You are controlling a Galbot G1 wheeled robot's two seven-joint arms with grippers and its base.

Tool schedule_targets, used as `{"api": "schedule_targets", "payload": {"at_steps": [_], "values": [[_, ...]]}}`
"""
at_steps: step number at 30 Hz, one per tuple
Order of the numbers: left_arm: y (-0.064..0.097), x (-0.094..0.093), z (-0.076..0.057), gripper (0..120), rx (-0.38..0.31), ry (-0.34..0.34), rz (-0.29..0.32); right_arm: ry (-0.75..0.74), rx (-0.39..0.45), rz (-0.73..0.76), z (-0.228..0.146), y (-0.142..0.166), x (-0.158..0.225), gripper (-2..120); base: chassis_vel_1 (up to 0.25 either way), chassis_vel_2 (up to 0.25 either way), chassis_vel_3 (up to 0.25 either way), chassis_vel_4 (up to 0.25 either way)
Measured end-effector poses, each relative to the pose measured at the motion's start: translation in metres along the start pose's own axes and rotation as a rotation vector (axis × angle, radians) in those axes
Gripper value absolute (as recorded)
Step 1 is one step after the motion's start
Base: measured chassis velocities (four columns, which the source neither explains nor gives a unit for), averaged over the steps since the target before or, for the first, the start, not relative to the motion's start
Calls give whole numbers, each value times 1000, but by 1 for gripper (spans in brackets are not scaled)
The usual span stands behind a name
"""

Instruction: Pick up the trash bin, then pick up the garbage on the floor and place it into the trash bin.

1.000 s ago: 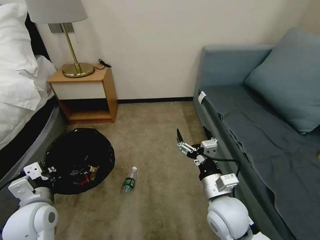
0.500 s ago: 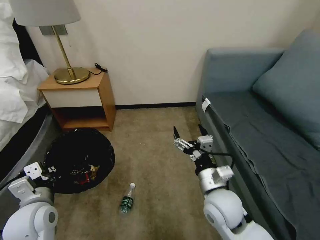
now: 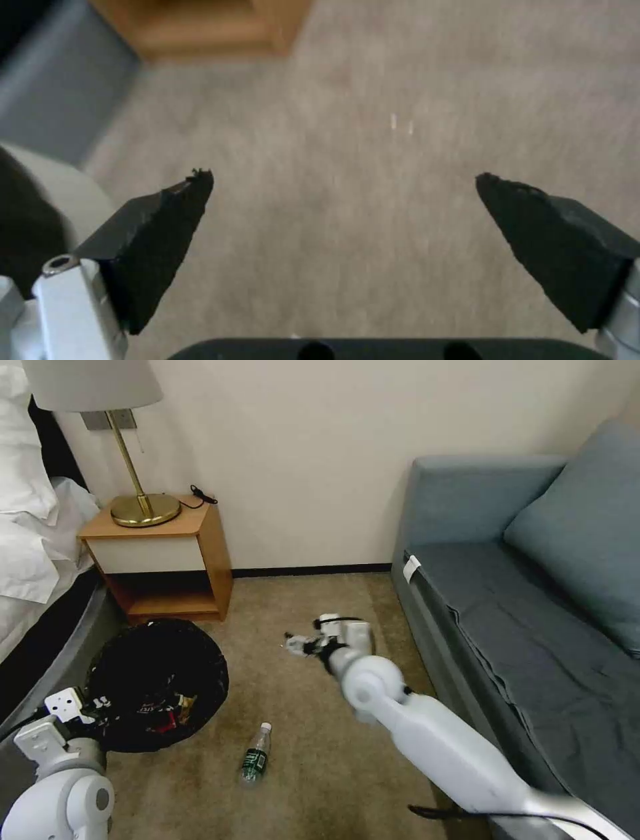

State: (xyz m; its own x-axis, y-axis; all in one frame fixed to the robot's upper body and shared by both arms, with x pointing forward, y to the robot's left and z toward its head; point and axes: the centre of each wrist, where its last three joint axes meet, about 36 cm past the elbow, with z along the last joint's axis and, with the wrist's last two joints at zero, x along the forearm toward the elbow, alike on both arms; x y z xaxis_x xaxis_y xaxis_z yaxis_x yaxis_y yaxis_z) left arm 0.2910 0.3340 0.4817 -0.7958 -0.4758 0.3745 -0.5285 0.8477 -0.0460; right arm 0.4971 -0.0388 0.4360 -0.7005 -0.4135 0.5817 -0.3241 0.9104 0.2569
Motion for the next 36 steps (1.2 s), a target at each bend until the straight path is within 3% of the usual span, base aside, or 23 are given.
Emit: {"api": "schedule_targets", "payload": {"at_steps": [4, 13, 24, 36], "values": [[0, 0, 1, 2, -6, -1, -8, 153, 90, 24, 44, 17, -46, 100, 0, 0, 0, 0], [1, -1, 6, 2, -9, 3, -23, 279, 189, -18, 109, 61, -82, 100, 0, 0, 0, 0], [3, -2, 10, 2, -8, 8, -37, 342, 286, -59, 168, 97, -95, 100, 0, 0, 0, 0], [1, -2, 12, 2, -11, 10, -34, 343, 345, -59, 194, 100, -98, 100, 0, 0, 0, 0]]}}
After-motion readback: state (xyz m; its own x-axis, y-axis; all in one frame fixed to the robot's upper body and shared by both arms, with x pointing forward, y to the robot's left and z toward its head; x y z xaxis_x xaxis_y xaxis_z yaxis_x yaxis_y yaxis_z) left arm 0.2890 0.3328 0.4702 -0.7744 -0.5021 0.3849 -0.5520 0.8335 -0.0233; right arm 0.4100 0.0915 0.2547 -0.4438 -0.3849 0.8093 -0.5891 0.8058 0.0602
